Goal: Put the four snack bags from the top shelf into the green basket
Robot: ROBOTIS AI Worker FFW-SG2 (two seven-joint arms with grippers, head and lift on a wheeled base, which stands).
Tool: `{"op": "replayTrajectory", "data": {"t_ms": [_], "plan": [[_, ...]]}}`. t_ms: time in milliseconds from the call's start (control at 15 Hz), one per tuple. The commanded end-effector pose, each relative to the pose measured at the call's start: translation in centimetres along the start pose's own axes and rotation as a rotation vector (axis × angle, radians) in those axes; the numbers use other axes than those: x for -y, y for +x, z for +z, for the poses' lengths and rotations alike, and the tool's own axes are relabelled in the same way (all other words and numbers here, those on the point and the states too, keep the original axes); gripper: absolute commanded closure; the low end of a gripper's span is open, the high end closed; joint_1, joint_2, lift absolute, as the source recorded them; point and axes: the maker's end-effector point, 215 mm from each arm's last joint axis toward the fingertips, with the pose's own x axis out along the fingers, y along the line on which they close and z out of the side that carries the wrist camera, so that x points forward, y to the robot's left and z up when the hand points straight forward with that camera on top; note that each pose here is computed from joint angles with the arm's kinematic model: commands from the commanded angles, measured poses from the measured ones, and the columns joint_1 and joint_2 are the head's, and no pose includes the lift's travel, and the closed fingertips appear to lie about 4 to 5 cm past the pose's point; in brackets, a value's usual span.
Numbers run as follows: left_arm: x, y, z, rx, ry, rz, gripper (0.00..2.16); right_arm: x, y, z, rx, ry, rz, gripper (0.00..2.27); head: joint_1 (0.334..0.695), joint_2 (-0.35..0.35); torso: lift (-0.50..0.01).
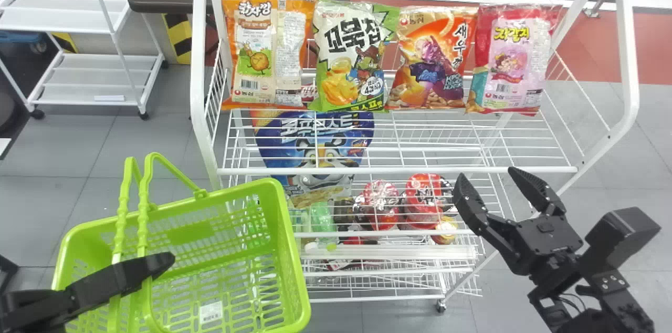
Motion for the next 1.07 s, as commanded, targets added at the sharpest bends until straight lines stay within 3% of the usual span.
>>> {"op": "replayTrajectory", "data": {"t_ms": [0, 467, 667, 1000], "plan": [[0.1, 0.0, 0.0, 0.002, -0.002, -0.011, 2.15, -0.1, 0.1, -0.1, -0.002, 0.003, 0.002, 0.10, 0.695, -0.076, 0.000], [0.1, 0.1, 0.2, 0.003, -0.005, -0.016, 2.15, -2.6, 3.0, 0.4, -0.004, 0.034, 0.044, 0.10, 0.695, -0.063, 0.000], [0.1, 0.1, 0.1, 0.002, -0.006, -0.014, 2.15, -6.8, 6.7, 1.2, -0.011, 0.050, 0.106, 0.09, 0.695, -0.023, 0.000], [-0.2, -0.2, 0.0, 0.001, -0.010, -0.008, 2.15, -16.3, 14.8, 3.1, -0.003, 0.054, 0.256, 0.10, 0.695, 0.106, 0.000]]}}
